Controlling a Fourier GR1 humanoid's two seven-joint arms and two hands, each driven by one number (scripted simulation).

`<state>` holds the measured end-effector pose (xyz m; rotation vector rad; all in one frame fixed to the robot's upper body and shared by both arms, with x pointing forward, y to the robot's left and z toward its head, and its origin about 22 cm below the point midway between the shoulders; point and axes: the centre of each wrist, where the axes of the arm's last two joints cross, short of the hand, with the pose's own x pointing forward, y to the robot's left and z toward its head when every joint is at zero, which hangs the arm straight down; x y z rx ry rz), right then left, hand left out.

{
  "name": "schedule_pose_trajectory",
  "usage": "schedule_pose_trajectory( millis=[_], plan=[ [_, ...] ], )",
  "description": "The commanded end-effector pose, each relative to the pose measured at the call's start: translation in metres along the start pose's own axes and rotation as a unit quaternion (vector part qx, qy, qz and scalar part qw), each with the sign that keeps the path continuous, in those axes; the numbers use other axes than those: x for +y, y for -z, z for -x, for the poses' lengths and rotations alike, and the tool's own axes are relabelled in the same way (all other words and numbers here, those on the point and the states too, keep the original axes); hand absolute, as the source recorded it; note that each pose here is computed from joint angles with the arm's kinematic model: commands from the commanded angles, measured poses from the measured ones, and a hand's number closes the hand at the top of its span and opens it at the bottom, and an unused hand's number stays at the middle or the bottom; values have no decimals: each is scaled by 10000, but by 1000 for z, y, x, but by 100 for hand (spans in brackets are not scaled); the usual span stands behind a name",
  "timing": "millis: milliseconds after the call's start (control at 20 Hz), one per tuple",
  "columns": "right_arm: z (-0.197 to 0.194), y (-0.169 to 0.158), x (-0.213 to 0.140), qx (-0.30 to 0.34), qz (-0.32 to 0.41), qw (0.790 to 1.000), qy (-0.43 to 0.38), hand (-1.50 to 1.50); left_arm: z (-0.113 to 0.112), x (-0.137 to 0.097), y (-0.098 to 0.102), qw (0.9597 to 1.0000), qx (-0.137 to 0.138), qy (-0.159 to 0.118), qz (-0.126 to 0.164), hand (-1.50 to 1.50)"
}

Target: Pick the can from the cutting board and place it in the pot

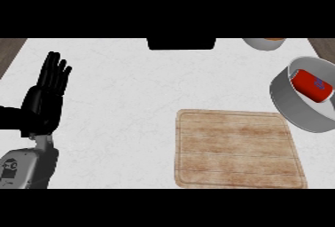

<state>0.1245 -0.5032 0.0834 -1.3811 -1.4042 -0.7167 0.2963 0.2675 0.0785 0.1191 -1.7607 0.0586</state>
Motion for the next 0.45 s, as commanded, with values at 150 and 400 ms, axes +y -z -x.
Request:
schedule_pose_trajectory(
  millis=[150,400],
  plan=[
    [21,15,-62,-105,144,9998,44,-150,3,2,-15,10000,-37,21,54,0],
    [46,10,-95,-15,192,9998,67,-150,0,-12,0,9999,-31,37,97,0]
  ],
)
